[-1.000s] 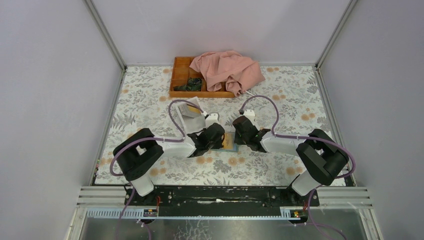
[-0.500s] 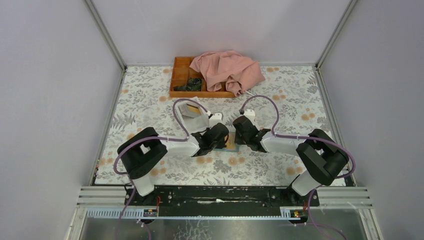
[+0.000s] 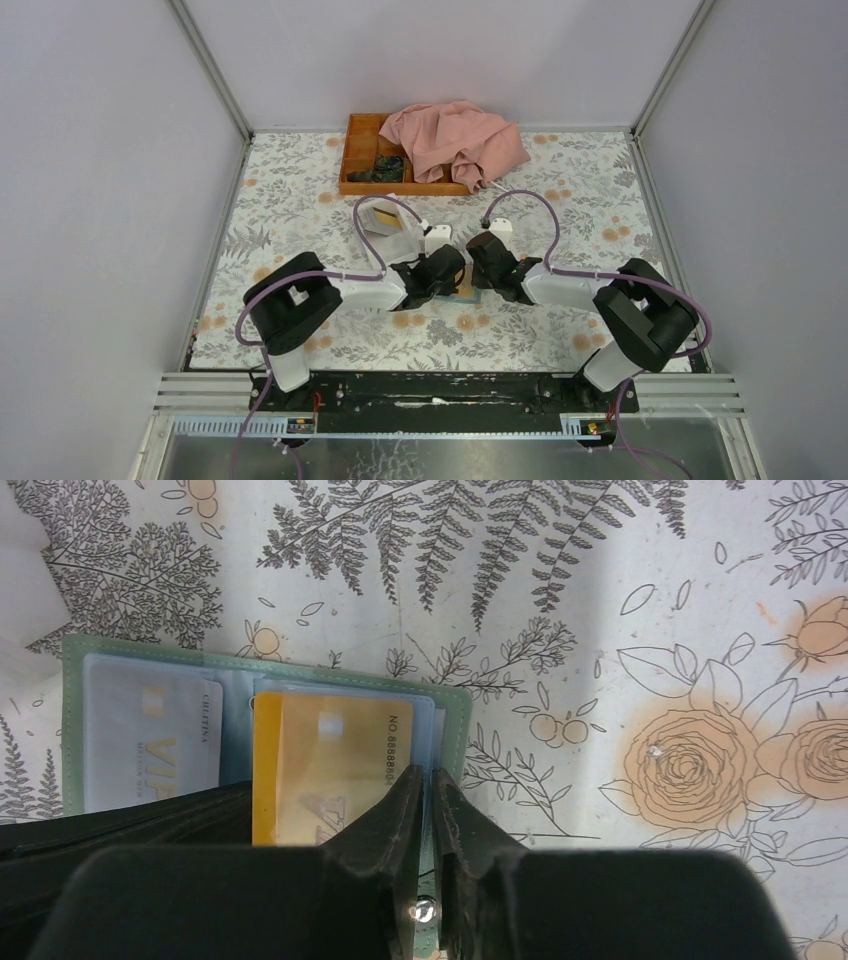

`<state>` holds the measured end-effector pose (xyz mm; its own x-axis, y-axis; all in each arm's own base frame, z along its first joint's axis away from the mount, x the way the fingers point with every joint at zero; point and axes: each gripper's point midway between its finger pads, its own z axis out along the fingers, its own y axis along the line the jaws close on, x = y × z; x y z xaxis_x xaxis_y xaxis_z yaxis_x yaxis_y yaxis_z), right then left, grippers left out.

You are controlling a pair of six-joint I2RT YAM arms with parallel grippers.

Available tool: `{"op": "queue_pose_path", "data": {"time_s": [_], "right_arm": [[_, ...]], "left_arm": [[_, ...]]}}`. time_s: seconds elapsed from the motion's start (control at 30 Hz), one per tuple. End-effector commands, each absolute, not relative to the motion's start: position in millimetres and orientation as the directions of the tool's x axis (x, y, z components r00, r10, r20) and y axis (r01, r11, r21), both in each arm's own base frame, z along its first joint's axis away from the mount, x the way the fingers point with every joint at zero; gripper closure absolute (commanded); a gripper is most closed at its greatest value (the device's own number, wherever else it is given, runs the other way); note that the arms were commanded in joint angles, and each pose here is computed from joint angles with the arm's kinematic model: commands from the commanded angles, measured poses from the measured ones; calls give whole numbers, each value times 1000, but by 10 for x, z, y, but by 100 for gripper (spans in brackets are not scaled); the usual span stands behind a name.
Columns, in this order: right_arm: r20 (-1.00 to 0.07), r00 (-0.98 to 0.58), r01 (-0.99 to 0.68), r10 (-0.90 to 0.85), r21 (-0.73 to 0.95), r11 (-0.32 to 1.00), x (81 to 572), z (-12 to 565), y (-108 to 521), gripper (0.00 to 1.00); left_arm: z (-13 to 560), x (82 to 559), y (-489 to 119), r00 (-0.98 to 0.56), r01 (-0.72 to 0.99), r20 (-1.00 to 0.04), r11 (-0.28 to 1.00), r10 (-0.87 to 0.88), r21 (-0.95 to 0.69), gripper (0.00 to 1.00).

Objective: Put the credit cards into the card holder
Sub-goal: Insert the credit card into the card holder.

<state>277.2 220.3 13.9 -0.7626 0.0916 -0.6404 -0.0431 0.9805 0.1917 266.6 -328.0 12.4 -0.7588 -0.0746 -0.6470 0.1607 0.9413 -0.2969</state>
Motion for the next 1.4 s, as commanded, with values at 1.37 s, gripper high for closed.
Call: {"op": "queue_pose_path", "data": {"time_s": [1.37], "right_arm": [[-629, -776, -43, 33, 106, 993, 2630, 234, 1990, 82]], "left_arm": [[209, 2633, -3246, -741, 145, -668, 954, -69, -261, 94]]}}
